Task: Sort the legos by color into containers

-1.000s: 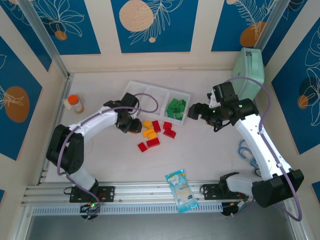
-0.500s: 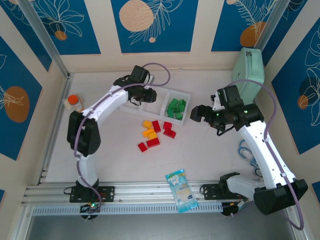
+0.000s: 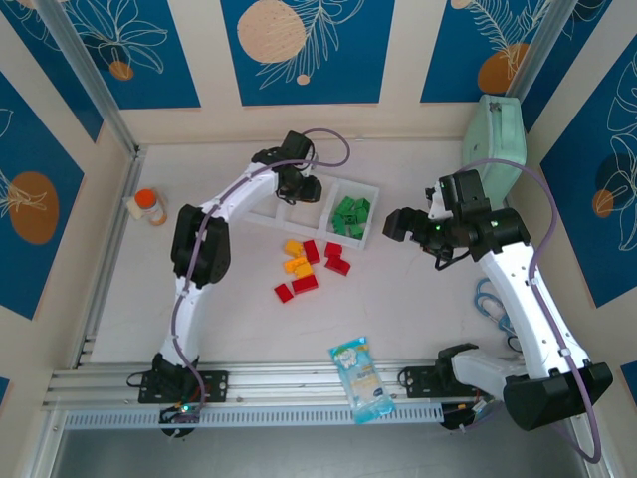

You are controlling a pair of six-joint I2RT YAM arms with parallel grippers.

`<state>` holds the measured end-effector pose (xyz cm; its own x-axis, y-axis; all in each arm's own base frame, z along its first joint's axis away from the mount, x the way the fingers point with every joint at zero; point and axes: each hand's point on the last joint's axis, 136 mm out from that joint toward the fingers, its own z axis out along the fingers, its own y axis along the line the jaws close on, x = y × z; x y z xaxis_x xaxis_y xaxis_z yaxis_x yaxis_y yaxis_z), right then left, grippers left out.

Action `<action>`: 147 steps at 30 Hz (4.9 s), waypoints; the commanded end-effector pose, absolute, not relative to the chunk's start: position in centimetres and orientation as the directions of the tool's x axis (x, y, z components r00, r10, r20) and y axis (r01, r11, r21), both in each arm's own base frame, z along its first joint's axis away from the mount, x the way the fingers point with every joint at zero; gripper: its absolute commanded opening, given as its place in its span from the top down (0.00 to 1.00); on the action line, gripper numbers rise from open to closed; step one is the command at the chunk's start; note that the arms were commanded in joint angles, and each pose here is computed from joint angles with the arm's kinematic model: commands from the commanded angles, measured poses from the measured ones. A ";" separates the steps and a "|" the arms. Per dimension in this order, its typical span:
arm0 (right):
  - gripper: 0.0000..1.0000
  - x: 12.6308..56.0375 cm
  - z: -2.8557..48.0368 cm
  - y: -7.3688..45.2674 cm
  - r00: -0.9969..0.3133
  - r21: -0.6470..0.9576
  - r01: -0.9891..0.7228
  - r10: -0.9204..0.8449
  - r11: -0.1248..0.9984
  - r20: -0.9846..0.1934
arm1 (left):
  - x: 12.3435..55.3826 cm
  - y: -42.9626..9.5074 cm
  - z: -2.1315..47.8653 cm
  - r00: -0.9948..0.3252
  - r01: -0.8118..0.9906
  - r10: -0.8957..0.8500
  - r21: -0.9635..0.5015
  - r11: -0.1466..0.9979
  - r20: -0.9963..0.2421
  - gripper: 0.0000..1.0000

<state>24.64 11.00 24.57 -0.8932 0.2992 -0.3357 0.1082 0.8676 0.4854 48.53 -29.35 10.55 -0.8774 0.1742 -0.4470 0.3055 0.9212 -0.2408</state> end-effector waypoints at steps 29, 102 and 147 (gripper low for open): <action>0.06 25.0 22.8 14.4 -0.938 0.521 0.066 0.231 0.851 -0.258 | 29.9 -20.4 14.9 -0.916 0.251 0.122 -0.311 0.917 -0.382 0.01; 0.06 23.7 22.6 17.3 -0.964 0.412 -0.042 0.072 0.910 -0.256 | 22.2 -21.0 3.6 -0.983 -0.020 -0.064 -0.244 0.970 -0.174 0.76; 0.06 22.6 22.2 16.4 -0.963 0.438 -0.017 0.104 0.899 -0.251 | 20.2 -21.2 6.5 -0.986 0.058 0.005 -0.318 0.946 -0.167 0.41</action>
<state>23.14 16.26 22.34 -0.9580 0.1108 -0.2645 -0.0112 0.9071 0.4207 21.75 -21.56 6.55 -0.9796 -0.0087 -0.2008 0.0554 0.9487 -0.3113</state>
